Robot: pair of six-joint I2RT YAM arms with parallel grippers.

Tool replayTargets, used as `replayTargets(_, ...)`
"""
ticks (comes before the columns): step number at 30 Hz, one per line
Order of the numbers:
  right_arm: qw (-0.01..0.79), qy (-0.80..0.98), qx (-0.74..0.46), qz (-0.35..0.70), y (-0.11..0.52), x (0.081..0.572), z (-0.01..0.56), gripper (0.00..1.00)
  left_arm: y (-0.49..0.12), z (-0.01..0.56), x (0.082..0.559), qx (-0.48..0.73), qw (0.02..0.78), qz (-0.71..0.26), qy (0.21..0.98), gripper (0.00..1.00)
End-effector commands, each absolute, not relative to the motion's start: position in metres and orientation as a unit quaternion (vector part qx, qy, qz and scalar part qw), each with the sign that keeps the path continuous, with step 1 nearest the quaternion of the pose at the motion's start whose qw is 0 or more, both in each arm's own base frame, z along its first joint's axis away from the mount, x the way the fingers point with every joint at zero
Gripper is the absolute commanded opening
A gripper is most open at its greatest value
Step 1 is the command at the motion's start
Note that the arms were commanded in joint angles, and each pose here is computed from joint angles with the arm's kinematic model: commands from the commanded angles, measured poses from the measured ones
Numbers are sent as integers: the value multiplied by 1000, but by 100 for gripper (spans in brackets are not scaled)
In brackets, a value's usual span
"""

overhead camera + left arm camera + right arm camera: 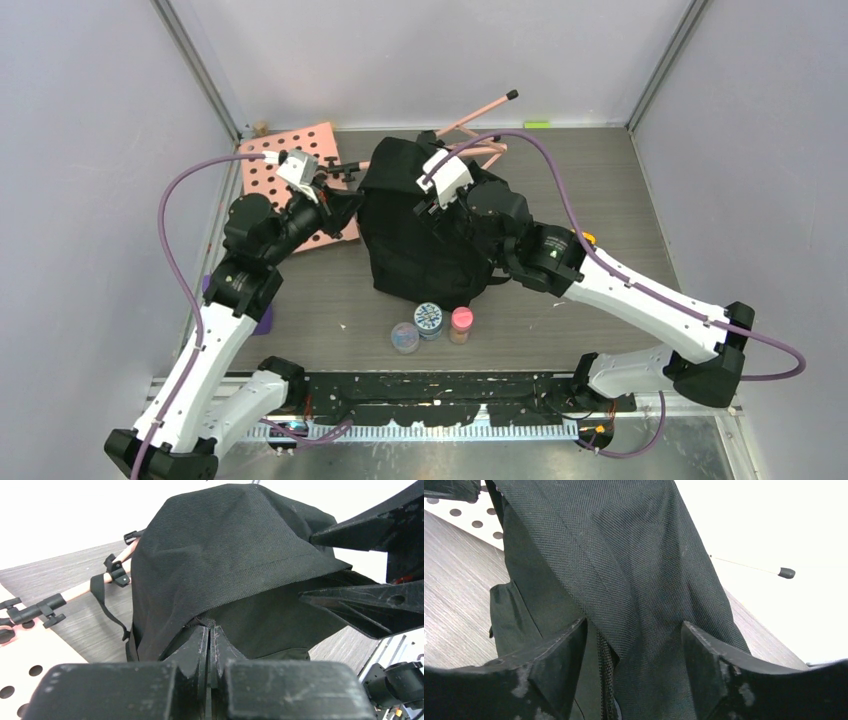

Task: Pack the student bag
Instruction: Zip the student bag at the center of the board.

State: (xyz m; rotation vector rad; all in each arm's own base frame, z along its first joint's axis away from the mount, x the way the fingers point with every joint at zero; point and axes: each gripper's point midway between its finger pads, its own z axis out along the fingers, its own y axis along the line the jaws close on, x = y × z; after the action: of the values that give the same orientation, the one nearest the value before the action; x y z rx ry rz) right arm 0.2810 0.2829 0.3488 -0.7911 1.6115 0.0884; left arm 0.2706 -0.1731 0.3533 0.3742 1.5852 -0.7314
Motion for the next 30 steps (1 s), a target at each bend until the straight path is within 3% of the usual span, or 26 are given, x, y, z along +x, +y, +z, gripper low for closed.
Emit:
replayTargets(1,657,683,-303,103,277,267,395,82,-184,413,251,197,663,-362,624,0)
replayTargets(7,662,674,-282,168,269,246,419,92,-197,425,242,219,657,-386,609,0)
replayTargets(13,640,680,-297,200,275,233,435,93,-203,445,233,236,663,-396,589,0)
replayTargets(30,625,698,-298,184,294,249,419,83,-264,438,207,336,614,-422,577,0)
